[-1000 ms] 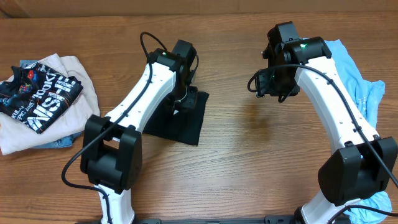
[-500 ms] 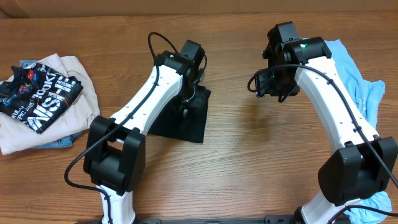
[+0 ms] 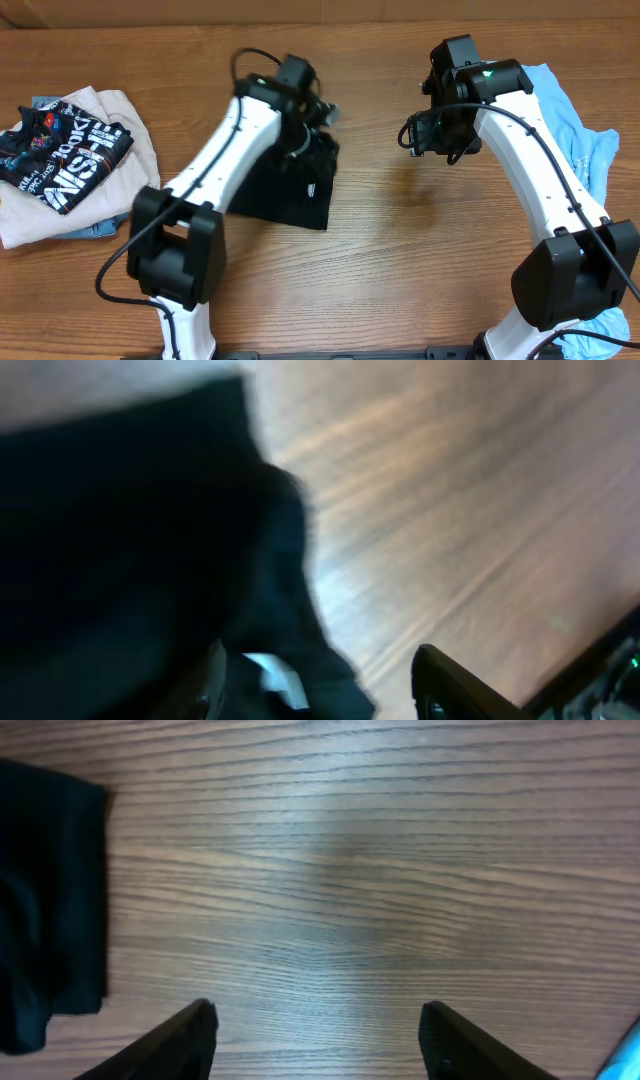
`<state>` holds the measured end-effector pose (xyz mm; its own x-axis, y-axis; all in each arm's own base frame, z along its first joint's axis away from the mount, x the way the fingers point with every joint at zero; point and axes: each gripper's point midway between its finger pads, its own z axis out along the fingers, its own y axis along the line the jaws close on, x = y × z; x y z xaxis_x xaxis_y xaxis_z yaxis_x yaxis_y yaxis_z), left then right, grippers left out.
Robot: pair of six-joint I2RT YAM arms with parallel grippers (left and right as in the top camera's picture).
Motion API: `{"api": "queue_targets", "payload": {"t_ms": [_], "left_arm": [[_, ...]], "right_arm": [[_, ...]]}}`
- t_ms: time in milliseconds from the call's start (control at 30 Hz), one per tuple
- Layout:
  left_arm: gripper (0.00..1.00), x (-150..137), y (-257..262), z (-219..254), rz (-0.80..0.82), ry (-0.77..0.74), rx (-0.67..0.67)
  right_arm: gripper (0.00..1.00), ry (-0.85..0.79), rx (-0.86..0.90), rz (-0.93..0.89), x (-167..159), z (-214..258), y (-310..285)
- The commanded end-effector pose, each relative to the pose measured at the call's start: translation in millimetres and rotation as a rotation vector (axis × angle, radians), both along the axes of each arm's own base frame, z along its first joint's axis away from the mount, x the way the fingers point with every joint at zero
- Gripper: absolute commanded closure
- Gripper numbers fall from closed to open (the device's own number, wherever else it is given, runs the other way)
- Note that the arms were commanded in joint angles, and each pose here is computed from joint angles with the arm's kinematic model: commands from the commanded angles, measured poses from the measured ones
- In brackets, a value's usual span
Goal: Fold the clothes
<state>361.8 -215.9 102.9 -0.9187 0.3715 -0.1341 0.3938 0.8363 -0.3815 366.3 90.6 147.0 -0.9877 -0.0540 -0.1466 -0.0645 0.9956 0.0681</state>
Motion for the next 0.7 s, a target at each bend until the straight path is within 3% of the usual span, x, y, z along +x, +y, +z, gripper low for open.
{"api": "queue_targets", "payload": {"t_ms": [0,200,467,667], "left_arm": [[0.38,47,39,55,0.071,-0.216,0.025],[0.39,88,96,57,0.205,-0.315,0.111],[0.41,104,122,14,0.25,-0.255,0.165],[0.4,103,133,-36,0.249,-0.163,0.252]], "right_arm": [[0.33,-0.003,0.168,0.147,-4,11,31],[0.62,-0.015,0.471,0.362,-19,33,98],[0.64,-0.053,0.613,0.503,-32,45,173],[0.64,-0.022,0.642,0.575,-45,19,224]]}}
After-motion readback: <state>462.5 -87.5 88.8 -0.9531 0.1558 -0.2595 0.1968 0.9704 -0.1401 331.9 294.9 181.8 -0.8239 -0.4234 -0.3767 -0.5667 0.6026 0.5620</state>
